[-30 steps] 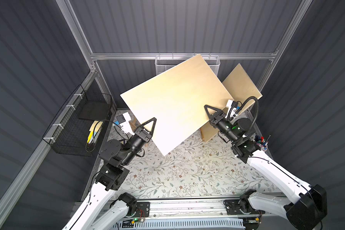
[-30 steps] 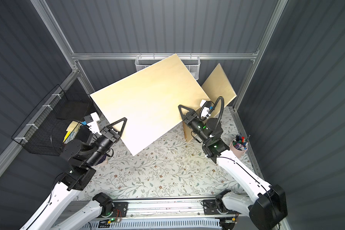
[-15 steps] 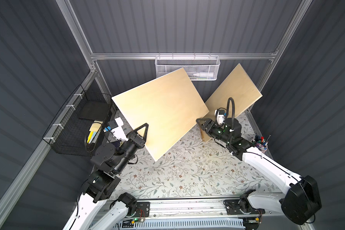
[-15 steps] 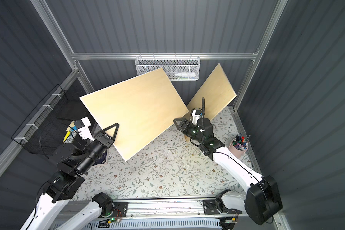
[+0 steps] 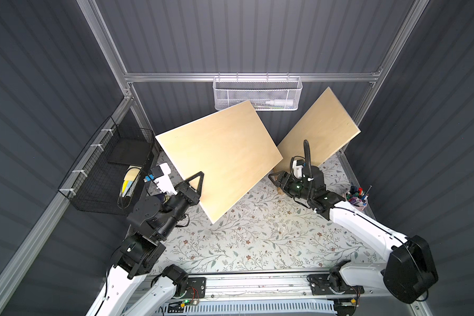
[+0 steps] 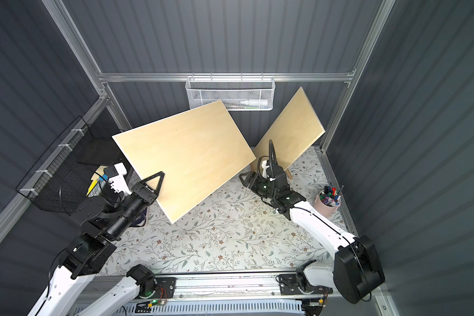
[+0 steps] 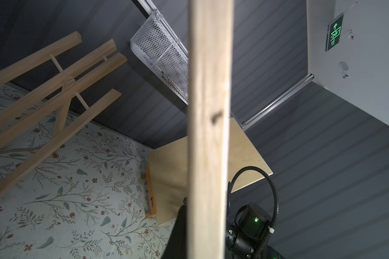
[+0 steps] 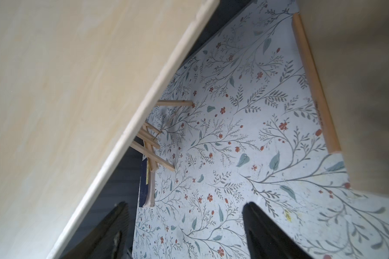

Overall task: Disassemble the easel
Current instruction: Place the drawing board at the center of the board.

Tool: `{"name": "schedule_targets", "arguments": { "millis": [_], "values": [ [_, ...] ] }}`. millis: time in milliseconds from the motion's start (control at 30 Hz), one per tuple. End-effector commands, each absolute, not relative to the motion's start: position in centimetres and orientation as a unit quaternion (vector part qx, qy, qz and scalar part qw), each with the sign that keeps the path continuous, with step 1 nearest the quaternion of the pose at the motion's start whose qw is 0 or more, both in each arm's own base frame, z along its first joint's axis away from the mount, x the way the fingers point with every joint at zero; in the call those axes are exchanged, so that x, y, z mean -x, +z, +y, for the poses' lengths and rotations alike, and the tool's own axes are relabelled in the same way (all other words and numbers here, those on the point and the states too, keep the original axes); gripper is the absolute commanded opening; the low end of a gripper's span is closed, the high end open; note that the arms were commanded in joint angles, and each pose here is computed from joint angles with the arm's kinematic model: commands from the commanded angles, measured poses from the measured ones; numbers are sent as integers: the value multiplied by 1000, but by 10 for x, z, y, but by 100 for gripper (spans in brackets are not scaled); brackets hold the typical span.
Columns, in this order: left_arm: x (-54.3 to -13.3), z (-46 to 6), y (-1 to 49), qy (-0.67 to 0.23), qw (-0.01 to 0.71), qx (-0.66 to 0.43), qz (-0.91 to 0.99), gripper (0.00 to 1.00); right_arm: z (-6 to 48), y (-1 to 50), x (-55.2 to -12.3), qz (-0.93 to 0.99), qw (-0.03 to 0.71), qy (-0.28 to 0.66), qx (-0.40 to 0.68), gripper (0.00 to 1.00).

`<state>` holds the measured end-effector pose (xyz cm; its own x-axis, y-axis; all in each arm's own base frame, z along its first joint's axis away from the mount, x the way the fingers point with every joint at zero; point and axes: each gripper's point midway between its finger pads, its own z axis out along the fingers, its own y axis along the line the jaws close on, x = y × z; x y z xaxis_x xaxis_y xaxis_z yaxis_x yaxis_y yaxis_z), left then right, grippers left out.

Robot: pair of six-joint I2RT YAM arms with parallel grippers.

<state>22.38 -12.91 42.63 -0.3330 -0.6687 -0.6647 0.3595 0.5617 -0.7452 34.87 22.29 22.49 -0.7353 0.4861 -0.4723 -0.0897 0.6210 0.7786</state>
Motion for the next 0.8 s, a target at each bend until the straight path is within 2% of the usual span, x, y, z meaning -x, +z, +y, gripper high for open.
{"name": "schedule_targets", "arguments": {
  "millis": [0,300,600,767],
  "values": [
    [-176,-95,540,-516,671,94,525,0,213,225,-341,843,356,390,-103,83],
    [-185,-109,527,-482,661,60,573,0,193,234,-327,856,384,338,-73,87],
    [-202,-140,513,-461,625,4,629,0,193,220,-309,881,353,314,-16,88],
    [-211,-146,492,-443,596,7,669,0,190,203,-300,890,339,305,-10,89]
  ]
}}
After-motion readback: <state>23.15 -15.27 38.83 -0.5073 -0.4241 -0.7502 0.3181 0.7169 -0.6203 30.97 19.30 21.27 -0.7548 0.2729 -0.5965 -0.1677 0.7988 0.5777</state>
